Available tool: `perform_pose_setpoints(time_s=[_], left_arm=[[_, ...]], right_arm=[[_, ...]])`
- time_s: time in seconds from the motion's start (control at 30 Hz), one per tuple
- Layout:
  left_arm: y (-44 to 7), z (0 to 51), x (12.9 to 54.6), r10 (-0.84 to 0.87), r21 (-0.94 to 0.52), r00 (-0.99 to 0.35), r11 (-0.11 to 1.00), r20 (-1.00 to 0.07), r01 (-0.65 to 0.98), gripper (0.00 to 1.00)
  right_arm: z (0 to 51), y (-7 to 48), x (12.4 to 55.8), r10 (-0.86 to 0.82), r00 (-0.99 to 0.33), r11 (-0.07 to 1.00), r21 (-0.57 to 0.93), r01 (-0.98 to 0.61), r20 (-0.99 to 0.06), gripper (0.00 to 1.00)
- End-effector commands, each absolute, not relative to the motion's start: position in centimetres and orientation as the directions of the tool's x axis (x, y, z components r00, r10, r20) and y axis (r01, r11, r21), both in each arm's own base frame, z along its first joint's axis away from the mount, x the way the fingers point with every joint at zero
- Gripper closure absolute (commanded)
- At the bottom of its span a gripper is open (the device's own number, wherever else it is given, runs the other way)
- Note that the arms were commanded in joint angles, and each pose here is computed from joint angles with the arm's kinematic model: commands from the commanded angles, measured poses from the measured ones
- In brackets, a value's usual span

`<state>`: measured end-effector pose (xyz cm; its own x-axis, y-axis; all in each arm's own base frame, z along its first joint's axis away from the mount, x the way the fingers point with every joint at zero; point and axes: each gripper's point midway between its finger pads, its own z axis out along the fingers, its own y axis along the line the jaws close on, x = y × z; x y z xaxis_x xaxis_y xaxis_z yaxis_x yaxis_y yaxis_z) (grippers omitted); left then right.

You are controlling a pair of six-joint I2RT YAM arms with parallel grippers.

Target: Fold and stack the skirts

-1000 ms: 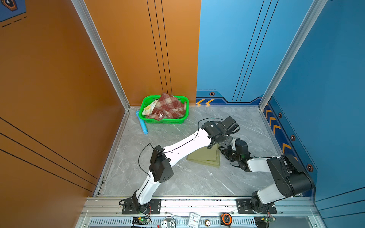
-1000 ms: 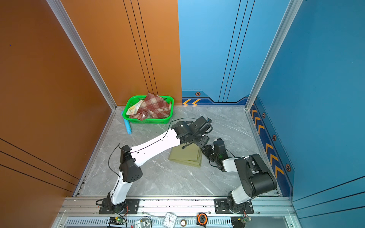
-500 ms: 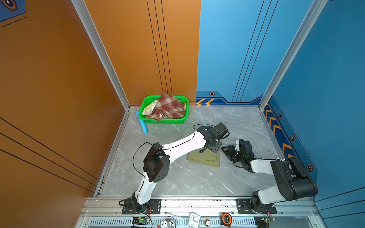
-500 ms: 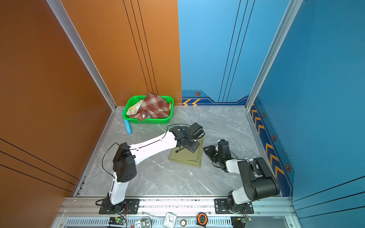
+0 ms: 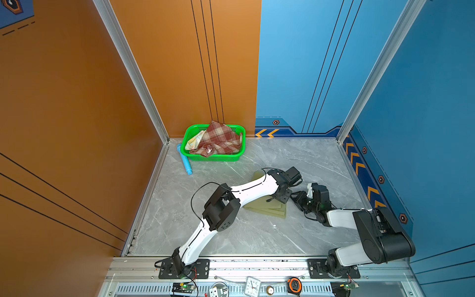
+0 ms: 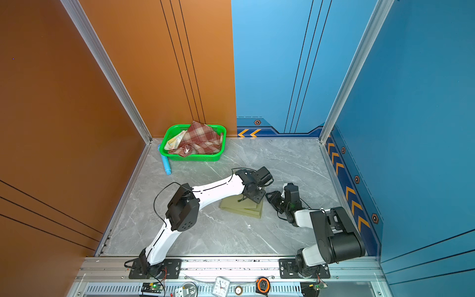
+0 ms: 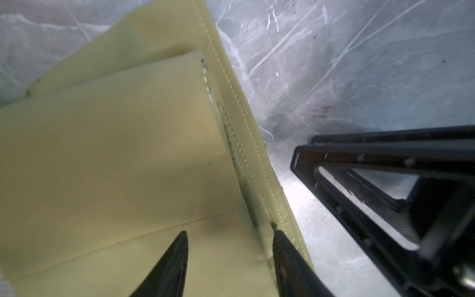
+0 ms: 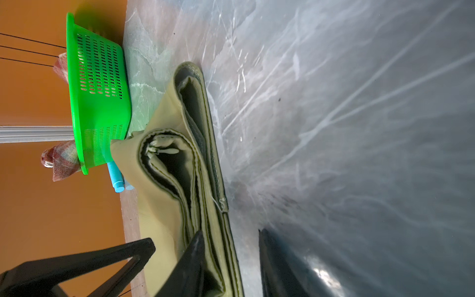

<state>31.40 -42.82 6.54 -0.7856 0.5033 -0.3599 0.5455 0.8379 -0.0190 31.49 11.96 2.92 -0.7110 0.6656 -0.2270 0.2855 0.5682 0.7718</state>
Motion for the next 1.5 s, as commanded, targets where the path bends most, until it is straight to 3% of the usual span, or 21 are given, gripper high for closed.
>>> perform_pose_setpoints(time_s=[0.0,0.3,0.5,0.67,1.1,1.47], left_arm=[[-43.3,5.5,31.1,0.488,-0.039,-0.806,0.848,-0.335,0.529,0.46],[-43.0,3.3,31.3,0.477,-0.014,-0.824,0.863,-0.306,0.505,0.59],[-43.0,3.0,31.5,0.468,-0.008,-0.828,0.869,-0.308,0.494,0.99],[-42.9,3.3,31.6,0.466,-0.006,-0.827,0.87,-0.314,0.493,1.0],[-43.5,5.3,32.0,0.459,-0.02,-0.815,0.867,-0.355,0.497,1.0],[-45.1,7.5,31.3,0.442,-0.055,-0.805,0.864,-0.397,0.501,1.0]], right_arm=[[-0.9,11.6,28.3,0.658,-0.743,0.59,0.699,0.404,-0.125,0.63],[-1.4,11.7,28.3,0.66,-0.742,0.588,0.694,0.415,-0.115,0.65],[-1.6,12.1,28.3,0.656,-0.745,0.598,0.684,0.418,-0.118,0.68],[-2.1,12.4,28.3,0.651,-0.75,0.603,0.678,0.42,-0.114,0.71],[-3.5,13.4,28.9,0.673,-0.735,0.56,0.706,0.433,-0.083,0.94],[-4.4,13.5,28.8,0.69,-0.721,0.537,0.716,0.447,-0.068,0.97]])
